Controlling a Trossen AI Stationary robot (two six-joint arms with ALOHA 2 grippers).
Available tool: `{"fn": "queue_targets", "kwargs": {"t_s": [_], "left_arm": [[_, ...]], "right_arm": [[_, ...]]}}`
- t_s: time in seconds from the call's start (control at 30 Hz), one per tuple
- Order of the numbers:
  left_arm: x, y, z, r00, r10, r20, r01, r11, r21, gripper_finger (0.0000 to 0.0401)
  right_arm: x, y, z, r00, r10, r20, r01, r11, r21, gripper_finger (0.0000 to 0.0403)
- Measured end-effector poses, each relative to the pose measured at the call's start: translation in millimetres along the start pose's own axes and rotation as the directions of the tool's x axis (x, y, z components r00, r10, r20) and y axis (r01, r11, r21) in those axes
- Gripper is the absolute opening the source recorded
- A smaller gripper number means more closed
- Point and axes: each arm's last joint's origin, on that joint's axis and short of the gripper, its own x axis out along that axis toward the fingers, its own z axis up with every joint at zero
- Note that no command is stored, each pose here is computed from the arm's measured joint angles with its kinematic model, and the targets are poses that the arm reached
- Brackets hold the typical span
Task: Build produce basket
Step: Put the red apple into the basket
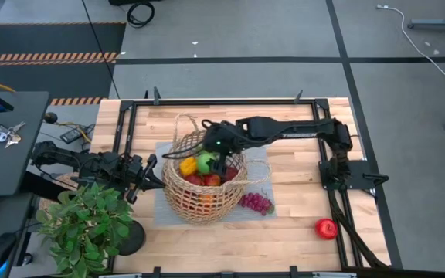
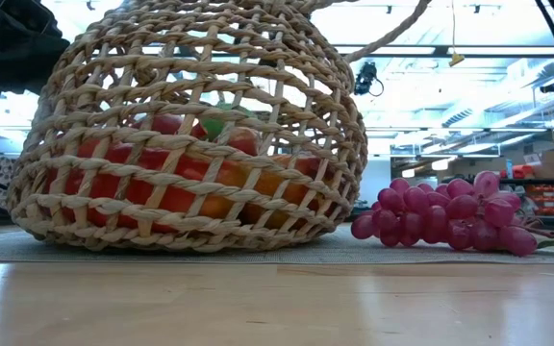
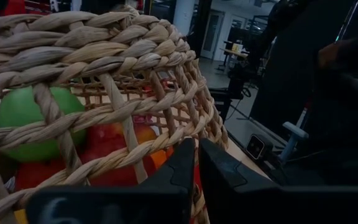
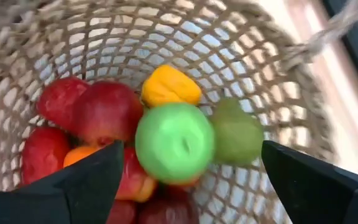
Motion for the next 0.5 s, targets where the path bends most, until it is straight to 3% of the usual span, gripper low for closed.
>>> {"fn": "queue_targets", "kwargs": {"t_s": [0.23, 0.37, 0.5], "left_arm": [[0, 0, 0, 1.000, 0.000, -0.001, 0.000, 1.000, 0.000, 0.0036], [0, 0, 0, 1.000, 0.000, 0.000, 0.000, 1.000, 0.000, 0.0033], [0, 0, 0, 1.000, 0.000, 0.000, 0.000, 1.000, 0.000, 0.0028]], "right_arm": [[-62, 66, -1, 0.990, 0.041, 0.132, -0.022, 0.990, -0.140, 0.0376], [-85, 110, -20, 0.984, 0.095, 0.152, -0.067, 0.981, -0.183, 0.0375], [-102, 151, -50, 0.983, 0.162, 0.084, -0.143, 0.970, -0.198, 0.0375]]}}
